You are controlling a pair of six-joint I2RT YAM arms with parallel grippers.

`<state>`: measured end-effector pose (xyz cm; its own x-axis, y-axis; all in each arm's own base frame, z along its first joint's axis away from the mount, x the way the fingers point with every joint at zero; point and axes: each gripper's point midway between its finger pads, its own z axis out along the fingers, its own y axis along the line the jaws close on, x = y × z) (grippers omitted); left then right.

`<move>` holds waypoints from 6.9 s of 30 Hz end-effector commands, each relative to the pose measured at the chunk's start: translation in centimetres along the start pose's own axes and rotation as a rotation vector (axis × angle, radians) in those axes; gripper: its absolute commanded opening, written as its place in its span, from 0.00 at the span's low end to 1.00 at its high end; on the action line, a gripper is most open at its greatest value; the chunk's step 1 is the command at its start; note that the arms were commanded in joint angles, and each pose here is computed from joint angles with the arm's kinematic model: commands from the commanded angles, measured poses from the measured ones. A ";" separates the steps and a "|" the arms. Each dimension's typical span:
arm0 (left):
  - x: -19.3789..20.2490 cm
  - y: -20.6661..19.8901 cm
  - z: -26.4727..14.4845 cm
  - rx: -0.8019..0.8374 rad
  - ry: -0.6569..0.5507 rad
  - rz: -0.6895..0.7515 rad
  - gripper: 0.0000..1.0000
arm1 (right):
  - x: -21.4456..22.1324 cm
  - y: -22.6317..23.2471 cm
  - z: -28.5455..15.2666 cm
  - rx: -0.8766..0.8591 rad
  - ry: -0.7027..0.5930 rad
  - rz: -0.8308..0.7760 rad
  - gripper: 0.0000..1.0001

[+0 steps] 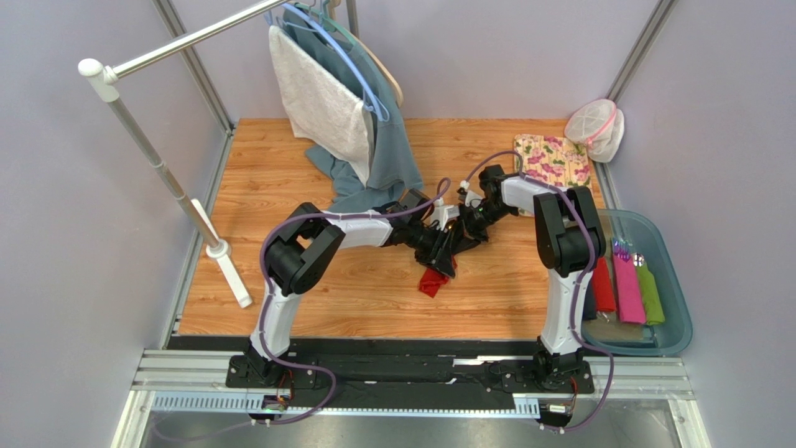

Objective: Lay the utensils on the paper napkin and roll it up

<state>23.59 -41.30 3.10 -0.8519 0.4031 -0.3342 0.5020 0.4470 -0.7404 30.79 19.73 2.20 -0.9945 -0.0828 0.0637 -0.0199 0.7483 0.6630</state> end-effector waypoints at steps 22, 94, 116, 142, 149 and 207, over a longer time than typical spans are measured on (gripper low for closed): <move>2.5 -3.1 -4.0 0.085 0.041 0.066 0.23 | -0.4 -4.0 1.9 0.128 -0.002 -0.044 0.00; 4.0 3.5 -1.8 0.004 0.084 -0.138 0.11 | 0.5 5.0 -2.3 -0.148 -0.015 -0.029 0.19; 1.3 -2.4 -4.2 0.194 -0.007 -0.030 0.30 | 1.4 -4.9 2.2 0.109 0.032 -0.002 0.10; 5.1 3.4 -0.9 0.189 0.111 -0.282 0.16 | -1.7 0.1 -1.7 0.022 -0.086 -0.026 0.19; 4.9 3.4 -0.9 0.180 0.100 -0.273 0.15 | -2.2 2.5 -3.4 -0.012 -0.161 -0.005 0.47; -4.4 -0.3 -16.4 -0.178 -0.354 0.117 0.81 | -2.1 7.1 -4.4 -0.242 -0.203 -0.245 0.00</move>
<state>28.57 -31.33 12.55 -0.8177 0.1686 -0.5504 0.5457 0.5315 -0.6479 32.73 21.82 6.40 -0.9889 -0.0669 -0.1325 -0.1454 0.6161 0.7742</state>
